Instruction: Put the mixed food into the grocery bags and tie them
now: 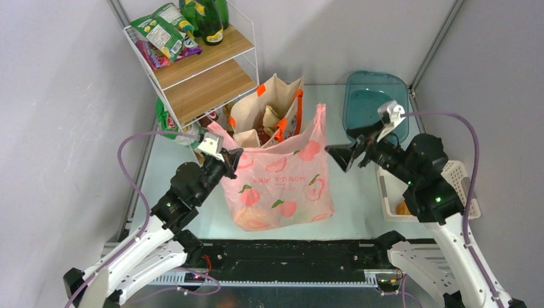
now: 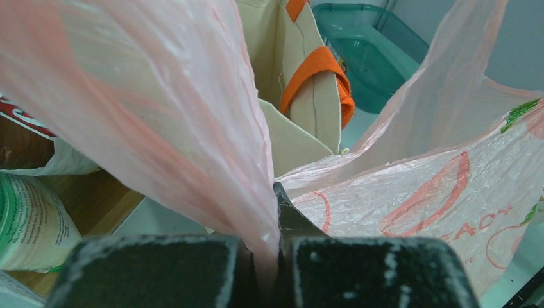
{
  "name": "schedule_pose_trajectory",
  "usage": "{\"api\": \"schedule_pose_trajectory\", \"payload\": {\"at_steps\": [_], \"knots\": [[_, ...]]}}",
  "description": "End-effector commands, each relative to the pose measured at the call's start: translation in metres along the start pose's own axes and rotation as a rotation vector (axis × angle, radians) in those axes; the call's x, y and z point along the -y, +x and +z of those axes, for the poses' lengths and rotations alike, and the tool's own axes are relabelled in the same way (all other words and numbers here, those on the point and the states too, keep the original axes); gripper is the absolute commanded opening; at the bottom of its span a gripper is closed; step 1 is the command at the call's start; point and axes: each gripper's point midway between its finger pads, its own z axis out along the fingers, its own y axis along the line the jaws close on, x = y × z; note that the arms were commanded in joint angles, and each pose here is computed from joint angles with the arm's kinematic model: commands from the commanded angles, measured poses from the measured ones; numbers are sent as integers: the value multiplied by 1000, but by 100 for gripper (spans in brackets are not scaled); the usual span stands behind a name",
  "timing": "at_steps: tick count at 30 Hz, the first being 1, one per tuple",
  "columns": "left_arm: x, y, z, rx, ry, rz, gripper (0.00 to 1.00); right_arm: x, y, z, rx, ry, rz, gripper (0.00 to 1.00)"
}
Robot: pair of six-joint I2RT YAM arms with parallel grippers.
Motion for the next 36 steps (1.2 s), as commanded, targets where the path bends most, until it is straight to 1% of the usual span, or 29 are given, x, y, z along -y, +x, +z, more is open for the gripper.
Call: {"api": "schedule_pose_trajectory", "payload": {"at_steps": [1,2,5,8,12,15,17,21,24,25,26,32,36], "knots": [[2,-20,-2,78,15,8,0,-11,35,-4,-51,-137,-103,99],[2,-20,-2,79,17,7,0,-9,47,-2,-73,-143,-92,99],[3,-20,-4,81,26,6,0,-1,60,8,-87,-137,-79,99],[4,-20,-5,86,33,3,0,8,76,22,-132,-131,-45,99],[5,-21,-8,94,38,1,0,25,80,40,-136,-69,-17,99],[5,-22,-8,94,41,2,0,35,75,51,-109,-55,-17,99],[5,-21,-7,91,40,5,0,35,73,55,-104,-122,5,99],[5,-15,0,78,37,18,0,50,69,62,-90,-173,51,99],[5,-9,8,61,34,22,0,48,66,71,-66,-243,25,99],[6,-11,9,67,36,23,0,49,71,76,-79,-263,37,99],[6,-10,11,62,36,25,0,50,68,79,-64,-273,25,99],[4,-15,14,76,23,48,0,59,78,95,-76,-314,15,99],[-4,-15,13,85,-7,58,0,78,92,107,-105,-291,61,99]]}}
